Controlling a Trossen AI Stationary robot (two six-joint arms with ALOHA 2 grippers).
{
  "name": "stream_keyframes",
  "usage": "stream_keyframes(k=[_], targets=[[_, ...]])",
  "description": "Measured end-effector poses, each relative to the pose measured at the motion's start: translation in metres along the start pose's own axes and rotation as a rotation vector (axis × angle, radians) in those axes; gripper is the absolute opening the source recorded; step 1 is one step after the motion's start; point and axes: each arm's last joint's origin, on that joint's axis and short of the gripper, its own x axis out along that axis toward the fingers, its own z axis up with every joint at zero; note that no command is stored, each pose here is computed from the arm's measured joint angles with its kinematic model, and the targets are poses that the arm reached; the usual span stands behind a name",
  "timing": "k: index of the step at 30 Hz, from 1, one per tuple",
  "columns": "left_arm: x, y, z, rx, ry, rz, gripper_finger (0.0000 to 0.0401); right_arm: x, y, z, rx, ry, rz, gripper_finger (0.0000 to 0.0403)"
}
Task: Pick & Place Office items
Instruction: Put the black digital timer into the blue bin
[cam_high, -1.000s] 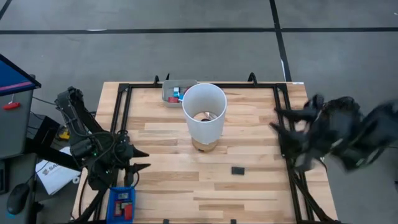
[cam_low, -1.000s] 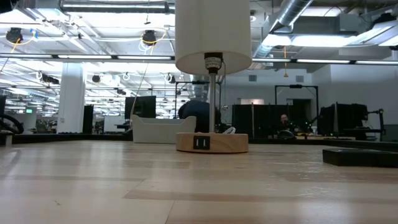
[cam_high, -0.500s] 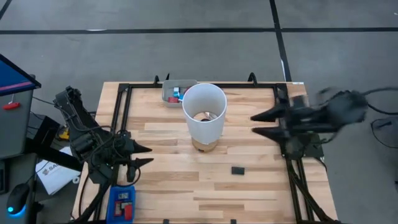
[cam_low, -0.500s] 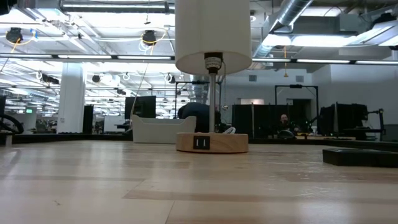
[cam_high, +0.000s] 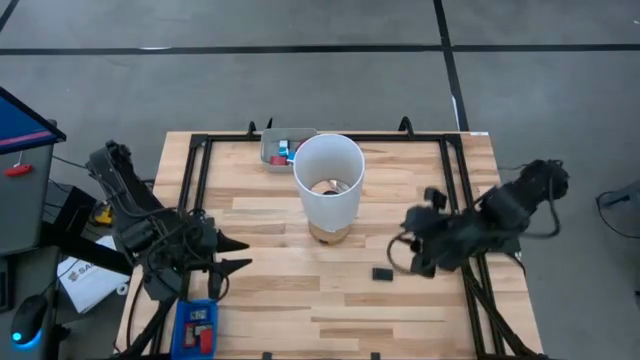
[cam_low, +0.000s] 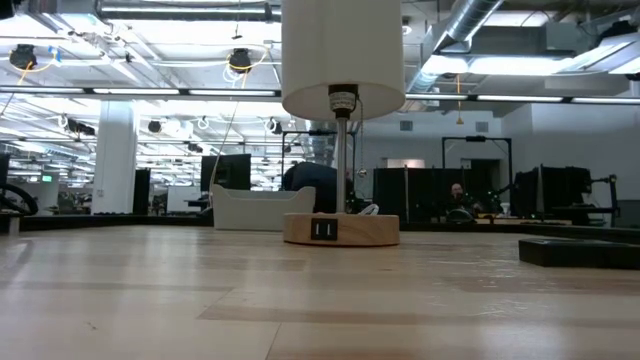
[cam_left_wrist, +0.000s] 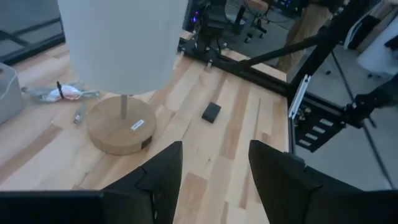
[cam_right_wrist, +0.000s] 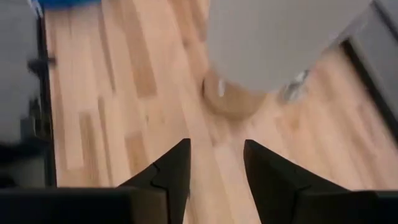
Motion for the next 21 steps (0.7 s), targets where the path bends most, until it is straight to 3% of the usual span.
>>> stream_keyframes(k=[5,11,21], targets=[[0.01,-0.015,-0.009,0.108,-0.008,-0.01,0.0188,0.05,0.017,-0.037,-0.013,0.136,-0.036,0.0159],[0.017,-0.025,-0.016,0.147,-0.01,-0.013,0.0206,0.103,0.037,-0.08,0.081,0.2,0.131,0.0188],[0.018,-0.026,-0.016,0.129,-0.014,-0.019,0.0212,0.158,0.044,-0.125,-0.068,0.235,0.056,0.0219]])
